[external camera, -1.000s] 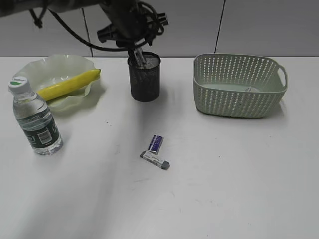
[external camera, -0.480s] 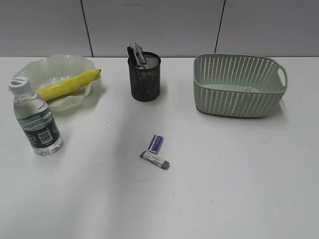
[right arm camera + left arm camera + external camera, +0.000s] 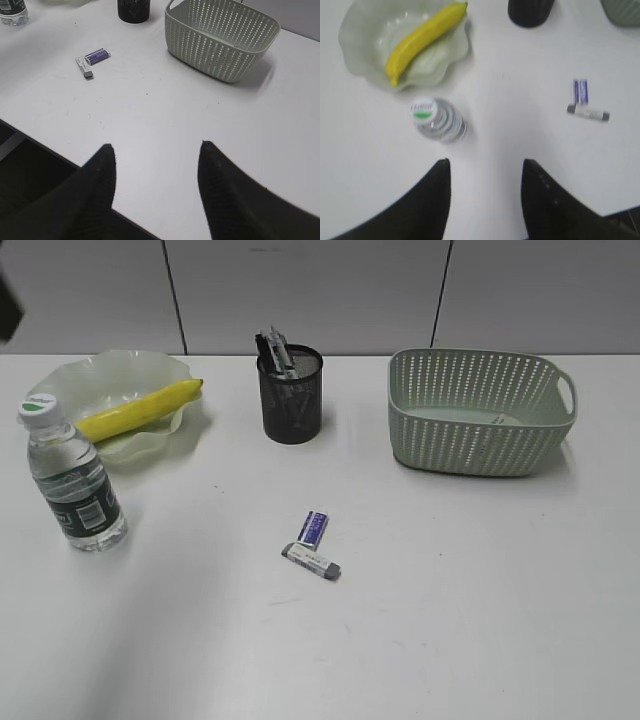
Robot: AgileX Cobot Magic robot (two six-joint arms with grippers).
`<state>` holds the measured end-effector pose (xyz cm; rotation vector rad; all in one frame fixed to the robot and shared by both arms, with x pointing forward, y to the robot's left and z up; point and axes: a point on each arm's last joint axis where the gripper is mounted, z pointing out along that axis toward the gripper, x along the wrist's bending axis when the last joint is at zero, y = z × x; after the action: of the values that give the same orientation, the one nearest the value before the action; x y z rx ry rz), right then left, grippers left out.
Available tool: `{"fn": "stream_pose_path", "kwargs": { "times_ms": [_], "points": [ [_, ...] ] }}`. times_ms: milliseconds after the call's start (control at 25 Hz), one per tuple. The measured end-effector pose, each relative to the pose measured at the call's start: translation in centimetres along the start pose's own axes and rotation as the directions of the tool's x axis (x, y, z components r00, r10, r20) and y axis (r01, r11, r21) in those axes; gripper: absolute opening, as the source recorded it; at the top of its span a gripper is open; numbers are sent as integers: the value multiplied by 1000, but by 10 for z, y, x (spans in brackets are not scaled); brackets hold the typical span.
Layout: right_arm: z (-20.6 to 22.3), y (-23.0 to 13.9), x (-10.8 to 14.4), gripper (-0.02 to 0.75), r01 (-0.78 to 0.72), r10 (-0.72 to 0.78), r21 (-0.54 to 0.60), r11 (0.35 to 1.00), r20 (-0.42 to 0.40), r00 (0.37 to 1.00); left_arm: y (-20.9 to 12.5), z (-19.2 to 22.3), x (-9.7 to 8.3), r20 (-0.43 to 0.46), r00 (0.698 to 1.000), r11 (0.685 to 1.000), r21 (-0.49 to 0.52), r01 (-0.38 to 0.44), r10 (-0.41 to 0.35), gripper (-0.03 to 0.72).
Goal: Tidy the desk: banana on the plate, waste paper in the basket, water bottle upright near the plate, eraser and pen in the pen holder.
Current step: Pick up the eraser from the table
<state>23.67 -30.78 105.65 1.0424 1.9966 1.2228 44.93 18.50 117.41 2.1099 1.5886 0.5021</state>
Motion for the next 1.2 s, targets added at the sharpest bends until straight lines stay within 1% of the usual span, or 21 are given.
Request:
{"fn": "stream_pose_path", "kwargs": {
  "times_ms": [80, 160, 200, 240, 280, 440, 520, 560, 600, 680, 760, 880, 960, 1000, 1080, 1200],
  "points": [
    [0, 0, 0, 424, 0, 0, 0, 1000, 0, 1000, -40, -4, 10, -6, 1000, 999, 34, -5, 5, 347],
    [0, 0, 0, 424, 0, 0, 0, 1000, 0, 1000, -77, -9, 20, -1, 1000, 1000, 24, -6, 6, 347],
    [0, 0, 0, 424, 0, 0, 0, 1000, 0, 1000, -96, -12, 25, 6, 1000, 1000, 4, -4, 4, 347],
    [0, 0, 0, 424, 0, 0, 0, 1000, 0, 1000, -115, -16, 30, 15, 1000, 1000, -23, -1, 1, 347],
    [0, 0, 0, 423, 0, 0, 0, 1000, 0, 1000, -133, -24, 36, 32, 999, 997, -79, 9, -6, 347],
    [0, 0, 0, 408, 0, 0, -1, 1000, 0, 1000, -194, -26, 50, 75, 997, 981, -191, 34, -20, 347],
    [3, 2, 0, 401, 2, -2, 20, 1000, -1, 1000, -220, -29, 55, 124, 992, 960, -270, 66, -33, 347],
    [7, 4, 0, 400, 9, -9, 44, 999, -2, 1000, -231, -33, 58, 149, 988, 943, -321, 83, -36, 347],
    [11, 8, 1, 399, 26, -25, 67, 997, -5, 1000, -239, -34, 59, 166, 985, 928, -361, 96, -37, 347],
    [22, 18, 1, 398, 58, -57, 101, 993, -12, 998, -255, -39, 64, 196, 980, 883, -453, 120, -32, 347],
    [39, 35, 2, 398, 98, -96, 123, 987, -26, 995, -263, -41, 66, 208, 978, 860, -495, 128, -26, 347],
    [72, 61, 6, 396, 175, -166, 143, 974, -74, 983, -260, -39, 63, 204, 979, 869, -487, 80, 24, 347],
    [98, 79, 10, 396, 193, -176, 170, 966, -113, 978, -259, -38, 60, 197, 977, 874, -485, 27, 80, 347],
    [114, 88, 12, 396, 196, -175, 190, 962, -124, 977, -259, -38, 60, 194, 977, 872, -489, 14, 93, 347],
    [149, 104, 15, 395, 183, -148, 251, 951, -151, 977, -259, -38, 60, 186, 976, 870, -493, -4, 110, 347],
    [204, 126, 22, 395, 131, -68, 352, 927, -186, 980, -259, -38, 59, 184, 976, 869, -495, -11, 118, 347]
  ]
}}
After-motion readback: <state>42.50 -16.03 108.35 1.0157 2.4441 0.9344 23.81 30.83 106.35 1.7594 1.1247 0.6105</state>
